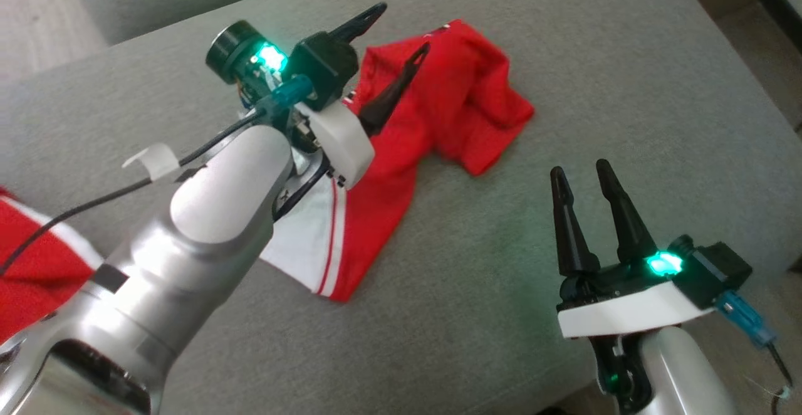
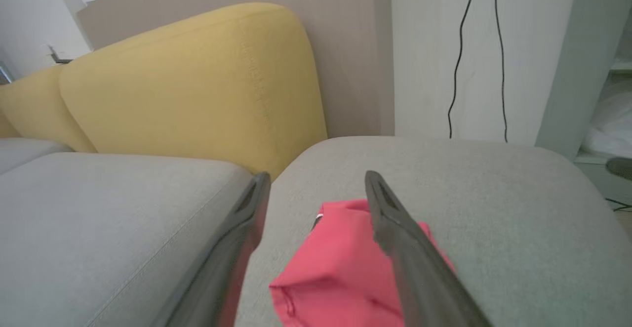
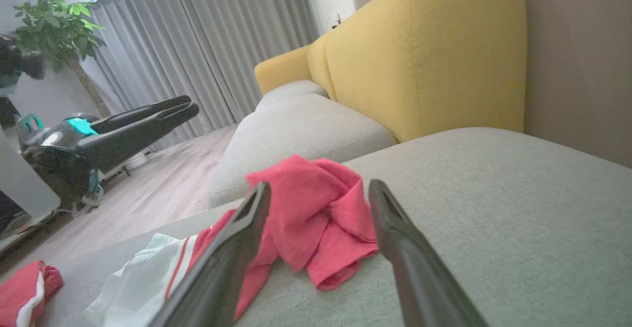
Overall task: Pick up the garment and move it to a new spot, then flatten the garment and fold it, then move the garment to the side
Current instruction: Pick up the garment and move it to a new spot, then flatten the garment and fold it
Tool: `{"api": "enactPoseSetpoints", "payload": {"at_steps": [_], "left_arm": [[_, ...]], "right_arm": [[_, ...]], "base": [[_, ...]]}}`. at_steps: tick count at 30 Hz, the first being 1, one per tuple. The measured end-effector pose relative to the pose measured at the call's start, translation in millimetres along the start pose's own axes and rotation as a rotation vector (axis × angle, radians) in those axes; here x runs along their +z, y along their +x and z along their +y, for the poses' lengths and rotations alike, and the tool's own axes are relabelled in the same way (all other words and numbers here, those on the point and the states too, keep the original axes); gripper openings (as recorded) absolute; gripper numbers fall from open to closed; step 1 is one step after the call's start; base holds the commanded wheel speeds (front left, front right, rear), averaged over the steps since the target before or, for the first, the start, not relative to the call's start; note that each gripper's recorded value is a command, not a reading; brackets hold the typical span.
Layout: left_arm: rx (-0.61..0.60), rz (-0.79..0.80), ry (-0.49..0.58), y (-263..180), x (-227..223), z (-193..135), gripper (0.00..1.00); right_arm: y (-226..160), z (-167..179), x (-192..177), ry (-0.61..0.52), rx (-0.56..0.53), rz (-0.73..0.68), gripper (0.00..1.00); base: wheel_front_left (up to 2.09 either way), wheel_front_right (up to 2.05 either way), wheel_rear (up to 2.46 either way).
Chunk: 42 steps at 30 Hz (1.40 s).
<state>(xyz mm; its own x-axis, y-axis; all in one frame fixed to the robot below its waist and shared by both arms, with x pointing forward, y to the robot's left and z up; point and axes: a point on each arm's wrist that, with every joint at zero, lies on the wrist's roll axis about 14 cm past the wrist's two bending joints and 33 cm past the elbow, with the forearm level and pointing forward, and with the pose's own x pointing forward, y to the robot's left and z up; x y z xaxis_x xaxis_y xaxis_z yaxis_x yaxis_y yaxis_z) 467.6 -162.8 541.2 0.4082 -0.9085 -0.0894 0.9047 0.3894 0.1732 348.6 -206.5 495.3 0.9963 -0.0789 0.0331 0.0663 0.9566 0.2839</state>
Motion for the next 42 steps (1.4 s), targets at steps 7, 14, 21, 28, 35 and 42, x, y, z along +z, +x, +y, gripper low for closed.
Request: {"api": "enactPoseSetpoints", "payload": {"at_steps": [7, 14, 21, 28, 35, 42], "left_arm": [[0.123, -0.022, 0.006, -37.6, -0.7, 38.0, 1.00], [0.333, -0.026, -0.060, -98.2, -18.2, 64.8, 1.00], [0.575, 0.059, -0.203, -188.2, -77.2, 46.7, 1.00], [0.825, 0.012, -0.304, -254.4, -83.2, 23.3, 1.00], [0.911, -0.031, -0.362, -272.8, -83.8, -3.5, 1.00], [0.881, -0.058, -0.328, -265.1, -76.7, 2.3, 1.00]], "right_arm": [[14.0, 17.9, -3.5, 0.002, 0.066, 0.001, 1.00], [26.5, 40.4, -7.2, -0.018, 0.145, 0.003, 1.00], [26.4, 74.0, -24.9, -0.042, 0.253, 0.049, 1.00], [17.7, 89.1, -32.0, -0.056, 0.305, 0.071, 1.00], [17.6, 89.8, -31.7, -0.070, 0.309, 0.069, 1.00], [24.0, 64.8, -43.3, -0.129, 0.244, 0.106, 1.00]], "base": [[0.00, 0.00, 0.00], [0.00, 0.00, 0.00], [0.00, 0.00, 0.00], [0.00, 0.00, 0.00], [0.00, 0.00, 0.00], [0.00, 0.00, 0.00]]}}
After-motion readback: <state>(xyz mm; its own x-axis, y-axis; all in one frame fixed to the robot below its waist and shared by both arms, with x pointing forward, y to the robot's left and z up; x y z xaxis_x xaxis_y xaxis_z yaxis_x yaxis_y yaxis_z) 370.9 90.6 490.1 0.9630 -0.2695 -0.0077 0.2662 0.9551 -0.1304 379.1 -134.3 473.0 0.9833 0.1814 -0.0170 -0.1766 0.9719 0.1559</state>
